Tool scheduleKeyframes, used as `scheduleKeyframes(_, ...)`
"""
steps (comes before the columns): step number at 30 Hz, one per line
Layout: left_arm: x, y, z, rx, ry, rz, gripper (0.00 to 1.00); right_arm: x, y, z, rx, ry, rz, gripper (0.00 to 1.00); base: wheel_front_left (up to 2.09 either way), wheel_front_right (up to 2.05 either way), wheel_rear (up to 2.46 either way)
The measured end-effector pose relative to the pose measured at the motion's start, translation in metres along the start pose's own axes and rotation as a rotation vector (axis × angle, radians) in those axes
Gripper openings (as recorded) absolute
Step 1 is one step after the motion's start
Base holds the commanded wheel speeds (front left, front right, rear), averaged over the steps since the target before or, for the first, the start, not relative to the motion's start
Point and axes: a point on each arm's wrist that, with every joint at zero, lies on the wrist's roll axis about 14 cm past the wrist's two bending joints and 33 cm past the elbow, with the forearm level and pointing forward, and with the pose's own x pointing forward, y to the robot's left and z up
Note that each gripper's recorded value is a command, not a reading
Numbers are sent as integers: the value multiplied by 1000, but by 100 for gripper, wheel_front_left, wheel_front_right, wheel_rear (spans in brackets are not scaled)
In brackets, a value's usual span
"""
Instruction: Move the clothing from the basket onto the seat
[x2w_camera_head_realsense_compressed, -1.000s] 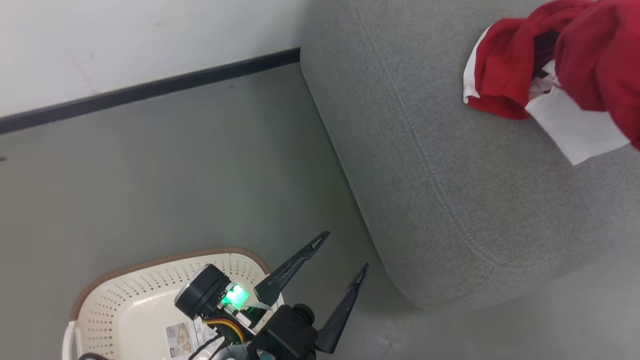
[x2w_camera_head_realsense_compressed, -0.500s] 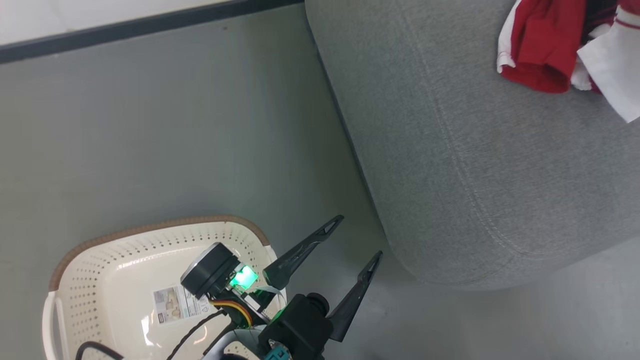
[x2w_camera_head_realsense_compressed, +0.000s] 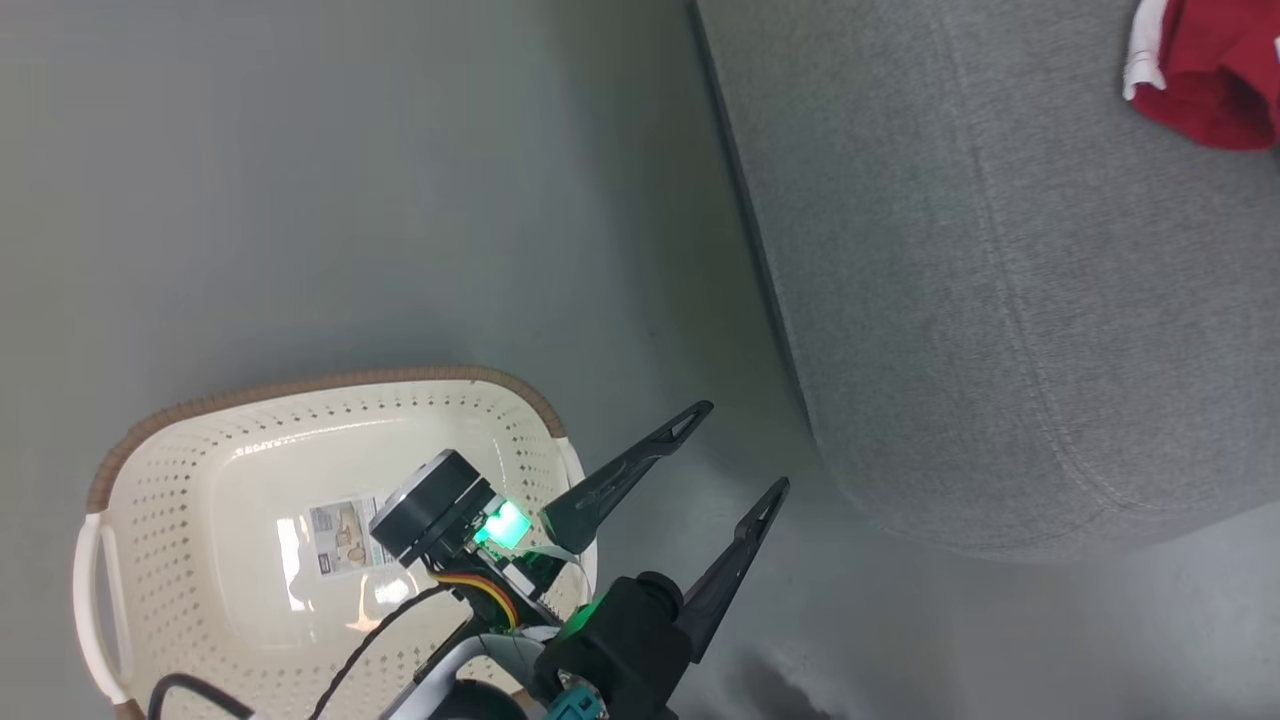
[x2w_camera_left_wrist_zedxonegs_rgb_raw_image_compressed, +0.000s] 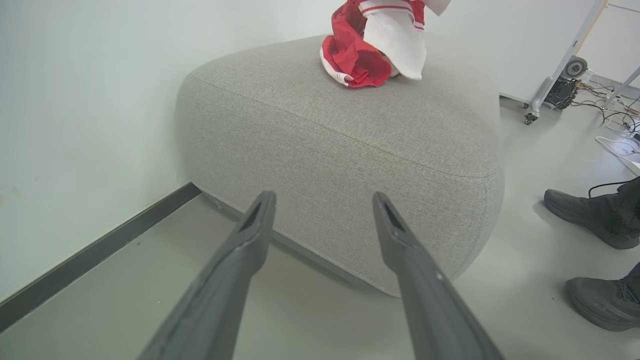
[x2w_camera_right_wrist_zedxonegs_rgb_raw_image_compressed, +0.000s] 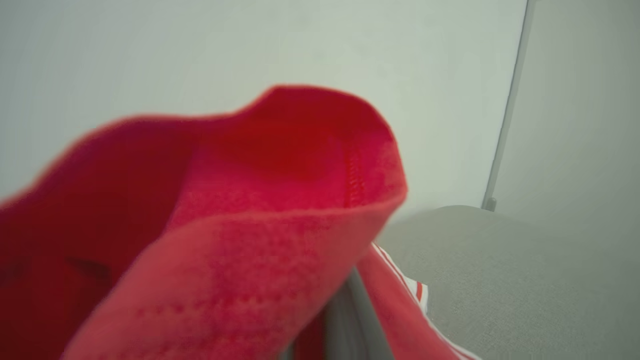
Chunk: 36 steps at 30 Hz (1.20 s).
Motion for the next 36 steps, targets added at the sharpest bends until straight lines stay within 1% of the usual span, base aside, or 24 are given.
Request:
scheduleKeyframes(6, 3, 8, -11, -10, 8, 0, 100, 6, 4, -41, -11, 89, -10, 0, 0, 0, 0)
scheduleKeyframes(13, 3, 20, -28, -28, 32, 16, 100, 16, 26, -74, -1, 148, 13, 0, 0, 0, 0)
scheduleKeyframes(23, 1, 23, -35, -31, 38, 26, 100, 16, 33, -90, -5, 190, 21, 0, 0, 0, 0)
scheduleKeyframes(24, 1, 23, -35, -29, 38, 27, 100, 15, 34, -91, -2, 194, 20, 11, 0, 0, 0)
scheduleKeyframes(25, 1, 23, -35, -26, 41, 28, 100, 14, 35, -92, -3, 199, 21, 36, 0, 0, 0)
scheduleKeyframes(26, 1, 23, -34, -23, 37, 30, 100, 13, 34, -93, -3, 205, 20, 67, 0, 0, 0)
scheduleKeyframes(27, 1, 23, -34, -20, 35, 31, 100, 12, 34, -92, -4, 206, 22, 87, 0, 0, 0)
scheduleKeyframes(28, 1, 23, -33, -17, 33, 32, 100, 12, 33, -92, -9, 208, 25, 100, 0, 0, 0)
scheduleKeyframes(36, 2, 19, -16, -2, -8, 44, 100, 7, 28, -80, -21, 209, 25, 100, 0, 0, 0)
